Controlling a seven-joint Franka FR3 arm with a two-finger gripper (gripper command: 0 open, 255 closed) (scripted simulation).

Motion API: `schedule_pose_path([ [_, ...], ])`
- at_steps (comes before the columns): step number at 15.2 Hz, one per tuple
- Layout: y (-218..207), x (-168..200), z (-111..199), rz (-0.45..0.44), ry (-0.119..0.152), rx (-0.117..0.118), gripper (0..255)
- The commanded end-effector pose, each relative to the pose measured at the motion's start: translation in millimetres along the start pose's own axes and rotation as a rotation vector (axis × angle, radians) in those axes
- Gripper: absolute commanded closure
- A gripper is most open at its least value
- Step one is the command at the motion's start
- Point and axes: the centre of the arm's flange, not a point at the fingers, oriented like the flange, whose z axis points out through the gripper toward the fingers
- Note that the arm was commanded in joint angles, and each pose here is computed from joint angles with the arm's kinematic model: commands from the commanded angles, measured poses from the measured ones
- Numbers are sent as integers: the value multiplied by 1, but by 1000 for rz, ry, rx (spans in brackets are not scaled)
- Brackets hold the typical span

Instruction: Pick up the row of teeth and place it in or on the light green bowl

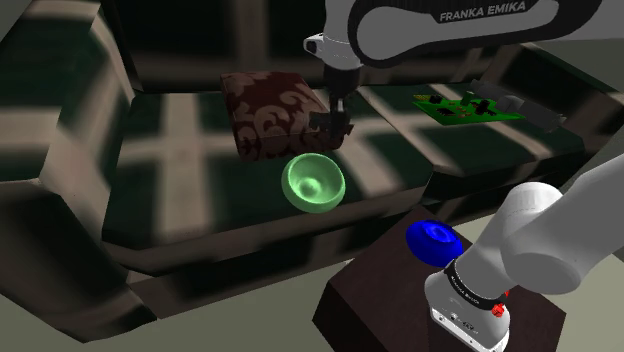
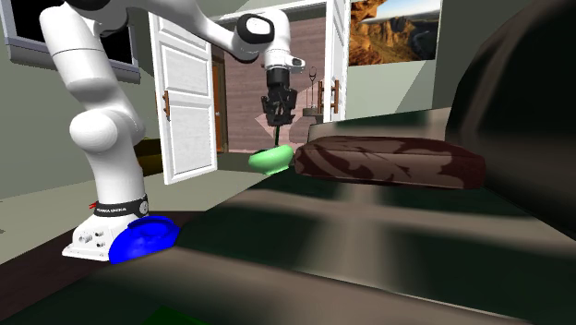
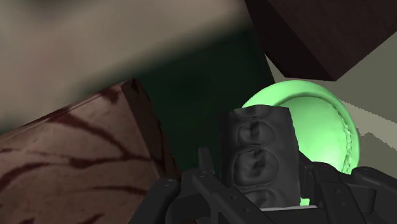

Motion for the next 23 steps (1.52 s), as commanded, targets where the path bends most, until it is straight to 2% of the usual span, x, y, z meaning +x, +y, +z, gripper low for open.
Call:
schedule_pose_path([
  [1,-22,13,-3,1,0,0,255],
  [3,-43,28,-6,1,0,0,255],
  [15,-50,34,58,1,0,0,255],
  [23,-50,34,58,1,0,0,255],
])
